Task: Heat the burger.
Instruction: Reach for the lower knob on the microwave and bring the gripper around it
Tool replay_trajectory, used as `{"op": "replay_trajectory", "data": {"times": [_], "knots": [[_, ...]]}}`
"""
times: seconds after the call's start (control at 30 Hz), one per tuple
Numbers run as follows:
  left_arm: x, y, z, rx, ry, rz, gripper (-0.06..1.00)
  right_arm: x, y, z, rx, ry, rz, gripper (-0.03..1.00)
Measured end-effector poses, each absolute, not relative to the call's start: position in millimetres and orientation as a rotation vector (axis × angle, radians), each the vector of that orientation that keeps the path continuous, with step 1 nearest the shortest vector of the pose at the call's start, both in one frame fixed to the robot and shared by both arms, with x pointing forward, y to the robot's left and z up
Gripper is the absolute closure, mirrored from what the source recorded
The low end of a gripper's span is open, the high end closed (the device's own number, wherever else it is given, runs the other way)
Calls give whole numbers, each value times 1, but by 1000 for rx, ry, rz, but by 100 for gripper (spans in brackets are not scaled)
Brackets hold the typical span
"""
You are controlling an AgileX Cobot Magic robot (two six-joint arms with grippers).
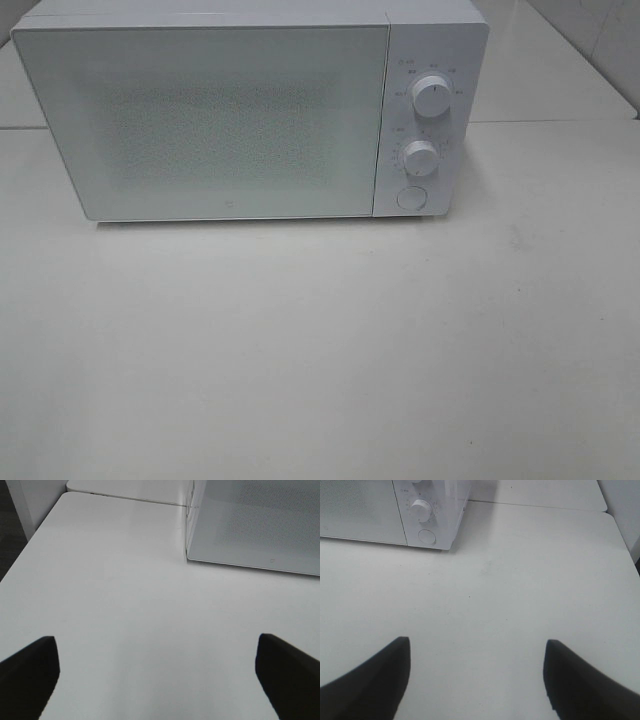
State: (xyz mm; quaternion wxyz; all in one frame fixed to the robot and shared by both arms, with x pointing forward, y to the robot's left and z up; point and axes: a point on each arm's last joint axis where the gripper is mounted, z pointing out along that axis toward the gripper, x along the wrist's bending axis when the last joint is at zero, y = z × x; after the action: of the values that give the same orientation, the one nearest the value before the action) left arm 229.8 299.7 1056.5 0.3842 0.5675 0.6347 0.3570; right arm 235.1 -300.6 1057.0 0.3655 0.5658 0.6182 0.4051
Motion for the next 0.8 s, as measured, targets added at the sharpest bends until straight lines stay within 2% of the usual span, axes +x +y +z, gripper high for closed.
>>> {"op": "replay_trajectory", "data": {"times": [0.8], "knots": [[230,300,1057,1446,1618,910,-4,235,-301,1057,1455,1590,1041,23]]}}
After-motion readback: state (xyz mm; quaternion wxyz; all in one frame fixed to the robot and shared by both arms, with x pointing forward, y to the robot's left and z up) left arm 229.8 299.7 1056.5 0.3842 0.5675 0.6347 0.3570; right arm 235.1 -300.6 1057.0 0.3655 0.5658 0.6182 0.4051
